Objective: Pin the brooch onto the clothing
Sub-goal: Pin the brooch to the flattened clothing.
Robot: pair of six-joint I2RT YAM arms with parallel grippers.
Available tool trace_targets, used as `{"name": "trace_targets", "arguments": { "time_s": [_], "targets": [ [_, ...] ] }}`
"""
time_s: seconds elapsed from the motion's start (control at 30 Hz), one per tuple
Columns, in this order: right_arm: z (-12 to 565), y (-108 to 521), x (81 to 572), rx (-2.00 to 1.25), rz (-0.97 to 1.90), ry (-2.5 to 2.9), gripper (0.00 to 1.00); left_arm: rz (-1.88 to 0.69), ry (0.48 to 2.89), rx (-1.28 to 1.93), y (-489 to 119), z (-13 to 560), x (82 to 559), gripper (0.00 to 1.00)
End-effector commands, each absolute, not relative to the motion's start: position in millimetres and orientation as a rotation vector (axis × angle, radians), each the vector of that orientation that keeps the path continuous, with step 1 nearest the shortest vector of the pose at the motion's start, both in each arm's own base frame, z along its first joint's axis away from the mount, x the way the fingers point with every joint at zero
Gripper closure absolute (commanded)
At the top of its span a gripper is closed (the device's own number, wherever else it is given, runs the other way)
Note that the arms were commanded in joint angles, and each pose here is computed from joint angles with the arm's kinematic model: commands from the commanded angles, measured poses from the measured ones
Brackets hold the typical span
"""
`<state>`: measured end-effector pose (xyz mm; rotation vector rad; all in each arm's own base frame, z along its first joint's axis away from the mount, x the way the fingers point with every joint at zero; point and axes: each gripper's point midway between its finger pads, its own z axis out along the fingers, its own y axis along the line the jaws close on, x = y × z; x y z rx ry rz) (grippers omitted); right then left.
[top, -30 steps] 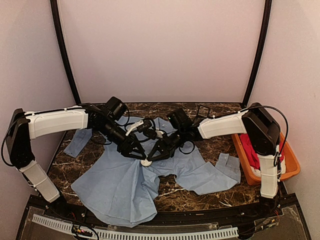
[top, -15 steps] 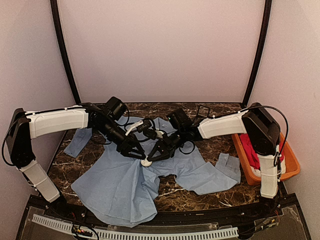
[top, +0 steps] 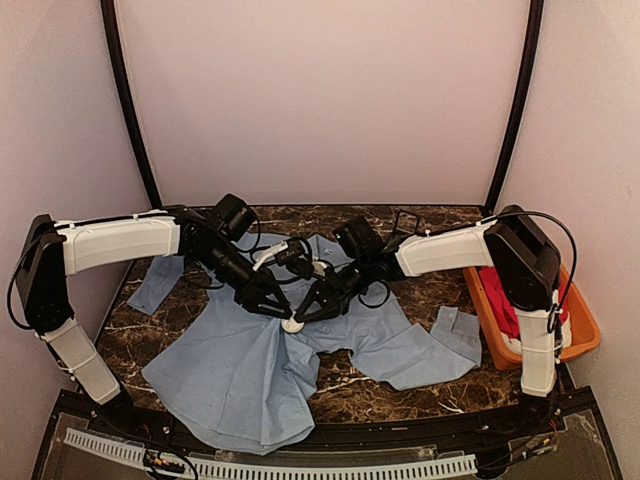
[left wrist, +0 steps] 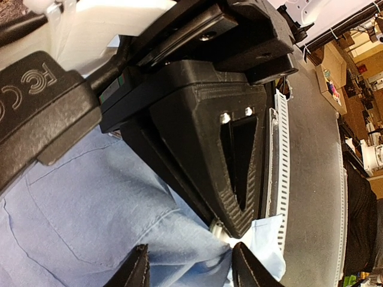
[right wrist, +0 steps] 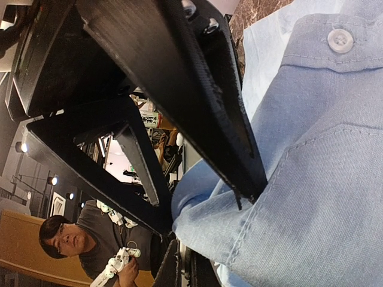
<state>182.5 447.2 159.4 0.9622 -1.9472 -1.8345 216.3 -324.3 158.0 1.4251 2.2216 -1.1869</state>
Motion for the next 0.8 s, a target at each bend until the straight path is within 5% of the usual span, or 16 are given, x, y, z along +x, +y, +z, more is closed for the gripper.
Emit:
{"name": "trace_targets", "arguments": {
  "time_s": [0.0,0.77],
  "targets": [
    [182,452,180,1.050,-1.885,-1.914,1.00,-1.165,2.218,1.450,-322,162,216,0.53],
    [171,455,184,1.014,-1.833,-1.972,1.00,-0.970,2.272,1.587,-326,147,212,0.53]
  ]
}}
